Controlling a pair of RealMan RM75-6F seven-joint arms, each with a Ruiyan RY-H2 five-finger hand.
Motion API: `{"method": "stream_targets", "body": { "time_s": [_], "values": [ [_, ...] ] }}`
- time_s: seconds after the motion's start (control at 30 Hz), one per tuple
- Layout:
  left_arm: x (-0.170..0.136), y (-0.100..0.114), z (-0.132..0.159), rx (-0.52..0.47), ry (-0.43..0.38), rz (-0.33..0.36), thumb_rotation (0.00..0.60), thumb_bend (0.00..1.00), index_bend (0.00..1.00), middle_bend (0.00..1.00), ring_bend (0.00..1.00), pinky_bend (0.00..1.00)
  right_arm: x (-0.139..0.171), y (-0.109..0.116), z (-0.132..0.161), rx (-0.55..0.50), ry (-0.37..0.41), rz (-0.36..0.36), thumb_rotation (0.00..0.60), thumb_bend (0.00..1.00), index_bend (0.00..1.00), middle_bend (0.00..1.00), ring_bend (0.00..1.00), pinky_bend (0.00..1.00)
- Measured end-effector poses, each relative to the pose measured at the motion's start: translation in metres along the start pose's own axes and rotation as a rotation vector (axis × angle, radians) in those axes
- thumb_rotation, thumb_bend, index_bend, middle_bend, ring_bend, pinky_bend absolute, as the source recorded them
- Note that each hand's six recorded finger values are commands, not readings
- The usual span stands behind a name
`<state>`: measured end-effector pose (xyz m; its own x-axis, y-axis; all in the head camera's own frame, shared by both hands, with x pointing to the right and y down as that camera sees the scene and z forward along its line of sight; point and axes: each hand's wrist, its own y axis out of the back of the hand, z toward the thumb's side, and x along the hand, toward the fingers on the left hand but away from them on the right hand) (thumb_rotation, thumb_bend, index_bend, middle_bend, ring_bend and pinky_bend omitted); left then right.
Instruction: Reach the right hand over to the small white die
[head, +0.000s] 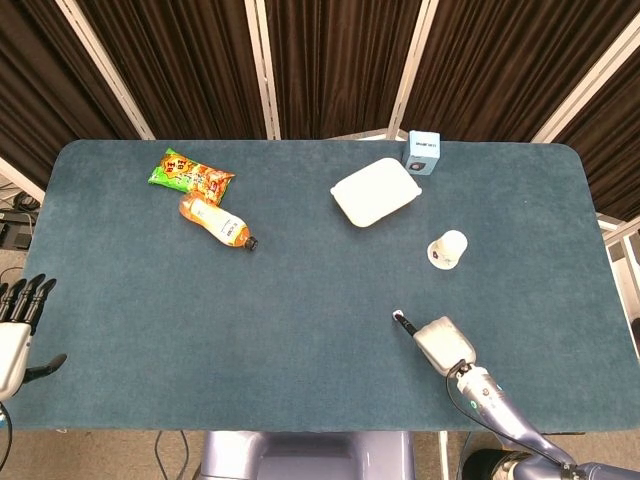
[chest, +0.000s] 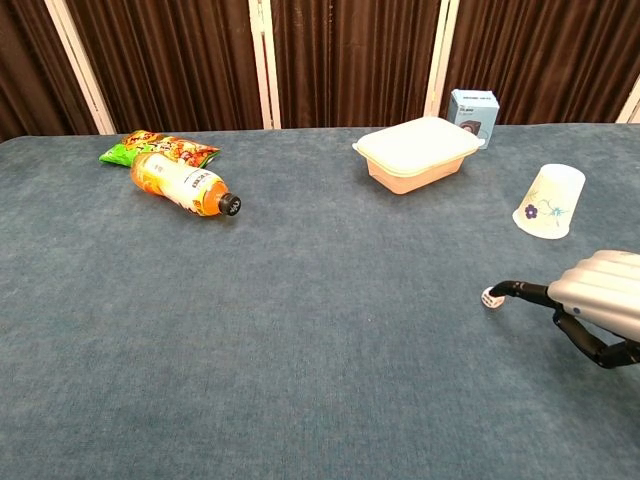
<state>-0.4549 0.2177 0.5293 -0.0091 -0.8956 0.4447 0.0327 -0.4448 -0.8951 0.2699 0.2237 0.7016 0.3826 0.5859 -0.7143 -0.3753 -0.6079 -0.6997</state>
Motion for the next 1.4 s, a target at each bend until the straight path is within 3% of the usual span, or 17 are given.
{"method": "stream_targets", "body": {
  "time_s": [0.8,0.97,1.07,1.13,1.17,1.23,1.27,1.3,1.37,1.4],
  "values": [
    [0.001,-0.001,0.001,0.000,0.001,-0.005,0.600,0.00,0.00,0.00,0.00,0.00,0.021,-0.008,0.010,0.015,0.042,0.008,0.600,0.89,0.09,0.73,0.77,1.00],
    [0.001,-0.001,0.001,0.001,0.000,-0.005,0.600,0.00,0.00,0.00,0.00,0.00,0.026,0.000,0.013,0.015,0.057,-0.032,0.600,0.89,0.09,0.73,0.77,1.00],
    [0.000,0.000,0.001,-0.004,-0.001,0.000,0.600,0.00,0.00,0.00,0.00,0.00,0.034,0.014,0.012,0.013,0.060,-0.092,0.600,0.86,0.18,0.73,0.77,0.98],
    [-0.001,0.001,0.001,-0.006,-0.003,0.000,0.600,0.00,0.00,0.00,0.00,0.00,0.041,0.027,0.009,0.010,0.059,-0.155,0.600,0.75,0.18,0.73,0.75,0.89],
    [-0.001,0.001,0.001,-0.008,-0.005,0.001,0.600,0.00,0.00,0.00,0.00,0.00,0.045,0.033,0.006,0.006,0.057,-0.186,0.600,0.61,0.13,0.69,0.71,0.79],
    [-0.002,0.002,0.002,-0.011,-0.012,0.005,0.600,0.00,0.00,0.00,0.00,0.00,0.056,0.046,-0.001,-0.013,0.045,-0.265,0.600,0.28,0.12,0.54,0.52,0.52],
    [-0.003,0.003,0.002,-0.013,-0.015,0.006,0.600,0.00,0.00,0.00,0.00,0.00,0.061,0.052,-0.005,-0.025,0.037,-0.300,0.600,0.12,0.09,0.40,0.35,0.32],
    [-0.004,0.003,0.002,-0.016,-0.018,0.007,0.600,0.00,0.00,0.00,0.00,0.00,0.069,0.058,-0.011,-0.047,0.021,-0.345,0.600,0.03,0.08,0.25,0.18,0.14],
    [-0.005,0.004,0.002,-0.021,-0.023,0.007,0.600,0.00,0.00,0.00,0.00,0.00,0.084,0.065,-0.023,-0.083,-0.014,-0.402,0.600,0.00,0.04,0.06,0.02,0.01],
    [-0.005,0.004,0.002,-0.022,-0.024,0.006,0.600,0.00,0.00,0.00,0.00,0.00,0.096,0.068,-0.032,-0.107,-0.047,-0.429,0.600,0.00,0.02,0.01,0.00,0.00]
  ]
}}
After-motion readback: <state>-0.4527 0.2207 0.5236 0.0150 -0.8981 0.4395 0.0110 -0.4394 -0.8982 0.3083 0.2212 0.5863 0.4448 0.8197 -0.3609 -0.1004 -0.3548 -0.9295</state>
